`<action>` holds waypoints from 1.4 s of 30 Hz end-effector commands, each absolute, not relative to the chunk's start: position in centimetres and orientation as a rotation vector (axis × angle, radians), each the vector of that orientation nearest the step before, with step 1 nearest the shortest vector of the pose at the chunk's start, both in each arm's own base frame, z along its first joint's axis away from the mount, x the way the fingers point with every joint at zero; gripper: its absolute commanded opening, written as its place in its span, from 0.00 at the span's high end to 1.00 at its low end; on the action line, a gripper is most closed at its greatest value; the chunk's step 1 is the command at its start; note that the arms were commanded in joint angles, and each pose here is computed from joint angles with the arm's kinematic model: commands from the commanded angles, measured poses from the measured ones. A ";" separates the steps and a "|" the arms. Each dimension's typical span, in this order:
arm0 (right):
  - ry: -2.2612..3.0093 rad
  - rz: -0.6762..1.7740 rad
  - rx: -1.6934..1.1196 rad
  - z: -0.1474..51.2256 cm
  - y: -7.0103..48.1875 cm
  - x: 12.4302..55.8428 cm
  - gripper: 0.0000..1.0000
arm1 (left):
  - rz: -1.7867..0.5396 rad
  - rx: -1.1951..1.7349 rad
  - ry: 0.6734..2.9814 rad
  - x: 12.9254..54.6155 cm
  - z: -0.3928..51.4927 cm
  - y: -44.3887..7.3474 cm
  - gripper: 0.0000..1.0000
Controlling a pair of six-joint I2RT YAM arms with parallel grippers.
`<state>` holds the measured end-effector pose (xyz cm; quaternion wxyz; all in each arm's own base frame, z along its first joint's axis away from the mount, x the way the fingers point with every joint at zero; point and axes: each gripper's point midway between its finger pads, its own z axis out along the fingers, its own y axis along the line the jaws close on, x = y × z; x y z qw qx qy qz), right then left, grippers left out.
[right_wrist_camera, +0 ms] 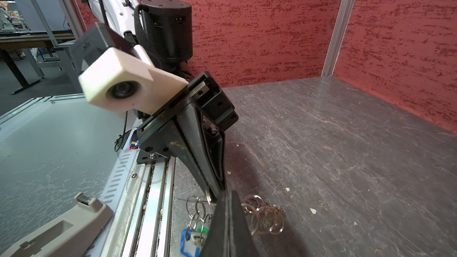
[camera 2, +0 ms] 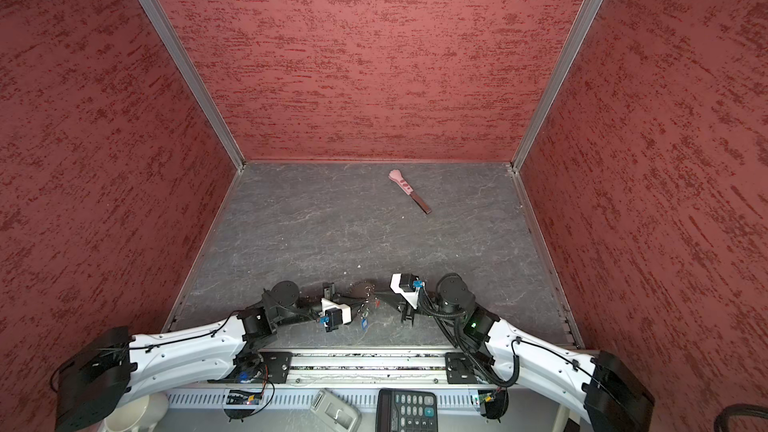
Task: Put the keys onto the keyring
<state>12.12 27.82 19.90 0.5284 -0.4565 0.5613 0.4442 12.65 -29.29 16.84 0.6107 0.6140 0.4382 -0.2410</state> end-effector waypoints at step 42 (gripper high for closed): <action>1.196 0.817 -0.920 23.2 28.0 16.7 1.00 | -1.165 1.087 1.587 17.8 20.7 -28.9 1.00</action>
